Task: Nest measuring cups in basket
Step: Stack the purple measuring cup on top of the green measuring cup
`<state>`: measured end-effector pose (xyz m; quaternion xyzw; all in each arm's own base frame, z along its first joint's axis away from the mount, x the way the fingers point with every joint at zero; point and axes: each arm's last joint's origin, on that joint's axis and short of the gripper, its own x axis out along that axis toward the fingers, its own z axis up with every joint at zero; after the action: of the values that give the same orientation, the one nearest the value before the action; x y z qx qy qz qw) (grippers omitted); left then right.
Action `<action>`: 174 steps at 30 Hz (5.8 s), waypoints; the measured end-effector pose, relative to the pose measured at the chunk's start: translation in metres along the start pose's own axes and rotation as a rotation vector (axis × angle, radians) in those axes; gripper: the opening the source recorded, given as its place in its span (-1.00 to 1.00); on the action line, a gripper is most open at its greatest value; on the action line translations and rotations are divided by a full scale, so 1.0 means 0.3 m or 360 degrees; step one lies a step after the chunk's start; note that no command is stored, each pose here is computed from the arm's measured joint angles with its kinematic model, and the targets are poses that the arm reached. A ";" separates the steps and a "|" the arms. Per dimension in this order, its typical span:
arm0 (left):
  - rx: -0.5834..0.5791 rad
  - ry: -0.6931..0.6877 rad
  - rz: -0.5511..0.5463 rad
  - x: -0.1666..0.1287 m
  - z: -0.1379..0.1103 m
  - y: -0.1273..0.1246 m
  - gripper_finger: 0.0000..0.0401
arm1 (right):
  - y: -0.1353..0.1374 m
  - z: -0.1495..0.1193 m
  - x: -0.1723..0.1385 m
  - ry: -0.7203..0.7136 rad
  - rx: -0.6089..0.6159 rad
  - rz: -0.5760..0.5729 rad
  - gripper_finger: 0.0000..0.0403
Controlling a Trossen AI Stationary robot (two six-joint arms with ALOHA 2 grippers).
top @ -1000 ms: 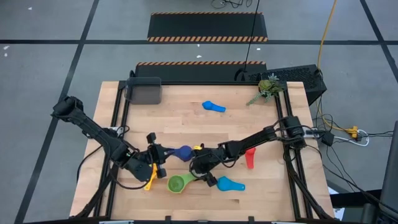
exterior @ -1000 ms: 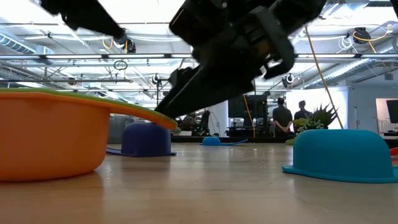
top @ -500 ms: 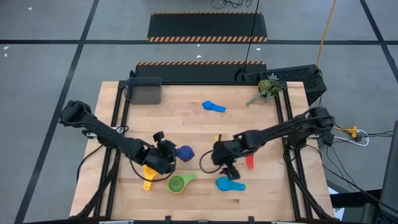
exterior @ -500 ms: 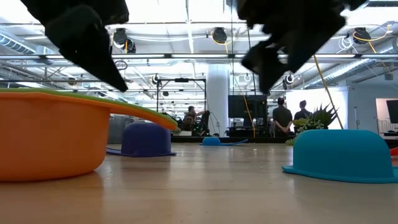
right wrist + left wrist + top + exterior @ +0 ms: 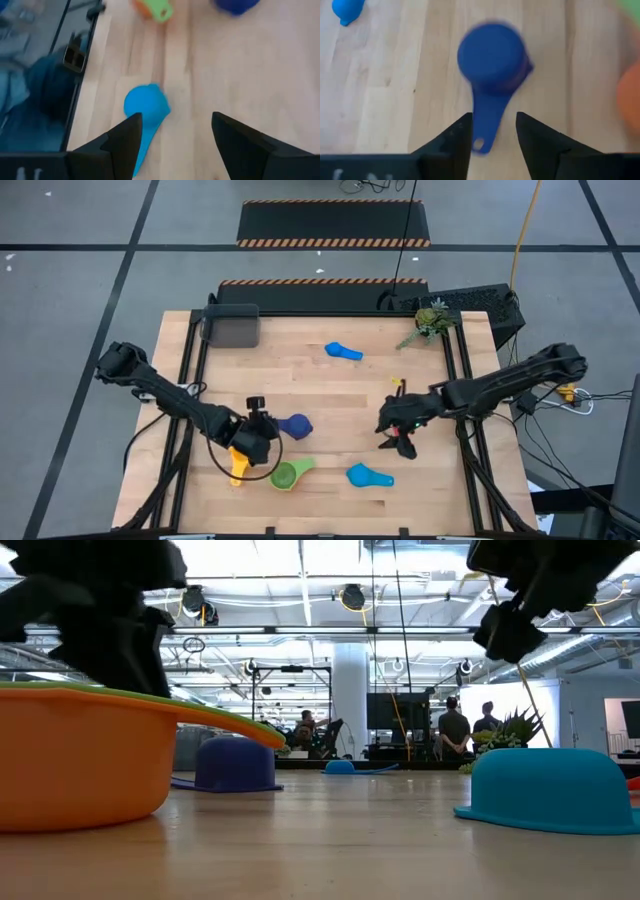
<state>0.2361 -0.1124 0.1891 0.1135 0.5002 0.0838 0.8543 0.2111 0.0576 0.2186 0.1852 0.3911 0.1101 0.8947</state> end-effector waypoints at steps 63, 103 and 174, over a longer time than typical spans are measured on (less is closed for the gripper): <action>0.1274 0.0369 0.0291 0.203 -0.127 -0.071 -0.14 | 0.006 0.019 -0.035 -0.0196 -0.0072 -0.0074 0.15; 0.0641 -0.0046 0.0731 0.198 -0.028 -0.071 -0.98 | 0.016 0.084 -0.052 -0.0598 -0.0297 -0.0276 0.15; -0.0090 -0.1723 0.0334 0.012 0.532 -0.058 -0.98 | 0.081 0.134 -0.031 -0.1502 -0.0500 0.0196 -0.15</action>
<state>0.3777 -0.1458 0.2569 0.1667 -0.0270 0.1116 0.9793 0.2333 0.0665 0.2599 0.1007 -0.0894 0.1245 0.9830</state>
